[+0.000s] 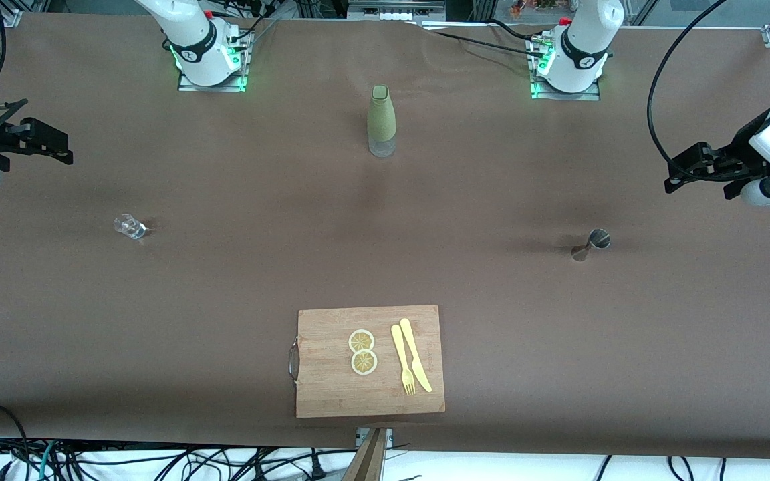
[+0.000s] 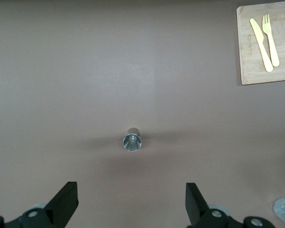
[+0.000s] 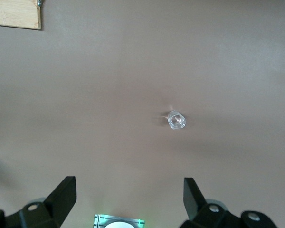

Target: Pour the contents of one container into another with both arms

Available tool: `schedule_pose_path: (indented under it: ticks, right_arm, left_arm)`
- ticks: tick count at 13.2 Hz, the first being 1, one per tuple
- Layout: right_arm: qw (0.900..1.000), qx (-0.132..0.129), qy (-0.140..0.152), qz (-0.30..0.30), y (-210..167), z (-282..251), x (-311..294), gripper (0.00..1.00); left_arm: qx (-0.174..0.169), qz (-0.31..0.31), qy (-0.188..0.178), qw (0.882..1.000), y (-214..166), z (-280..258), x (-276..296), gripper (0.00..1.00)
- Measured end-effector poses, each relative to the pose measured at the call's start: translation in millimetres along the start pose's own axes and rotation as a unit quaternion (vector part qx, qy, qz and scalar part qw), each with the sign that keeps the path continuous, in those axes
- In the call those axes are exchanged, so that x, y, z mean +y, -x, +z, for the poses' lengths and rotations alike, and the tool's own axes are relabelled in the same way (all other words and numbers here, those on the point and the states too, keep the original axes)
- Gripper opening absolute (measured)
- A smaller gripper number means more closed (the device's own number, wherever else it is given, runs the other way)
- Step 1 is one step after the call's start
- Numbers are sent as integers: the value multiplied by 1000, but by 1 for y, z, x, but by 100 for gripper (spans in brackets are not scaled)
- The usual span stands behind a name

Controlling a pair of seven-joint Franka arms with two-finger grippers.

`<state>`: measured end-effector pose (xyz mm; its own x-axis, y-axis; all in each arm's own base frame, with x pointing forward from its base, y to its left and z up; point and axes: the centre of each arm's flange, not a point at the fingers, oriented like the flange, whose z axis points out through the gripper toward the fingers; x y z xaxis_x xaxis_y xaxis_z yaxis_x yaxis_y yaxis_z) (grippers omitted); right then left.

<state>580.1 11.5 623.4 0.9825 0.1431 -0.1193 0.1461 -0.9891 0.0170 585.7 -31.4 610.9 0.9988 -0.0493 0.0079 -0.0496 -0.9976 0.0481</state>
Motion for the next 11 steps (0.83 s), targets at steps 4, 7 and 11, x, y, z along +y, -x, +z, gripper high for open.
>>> schedule_pose_path:
  ticks: [4,7,11]
  right_arm:
    - [1000,5,1,0,0,-3,0,100]
    - [1000,5,1,0,0,-3,0,100]
    - [1000,4,0,0,0,-2,0,100]
  left_arm:
    - [0,0,0,1000,0,0,0,100]
    - [0,0,0,1000,0,0,0,100]
    - [0,0,0,1000,0,0,0,100]
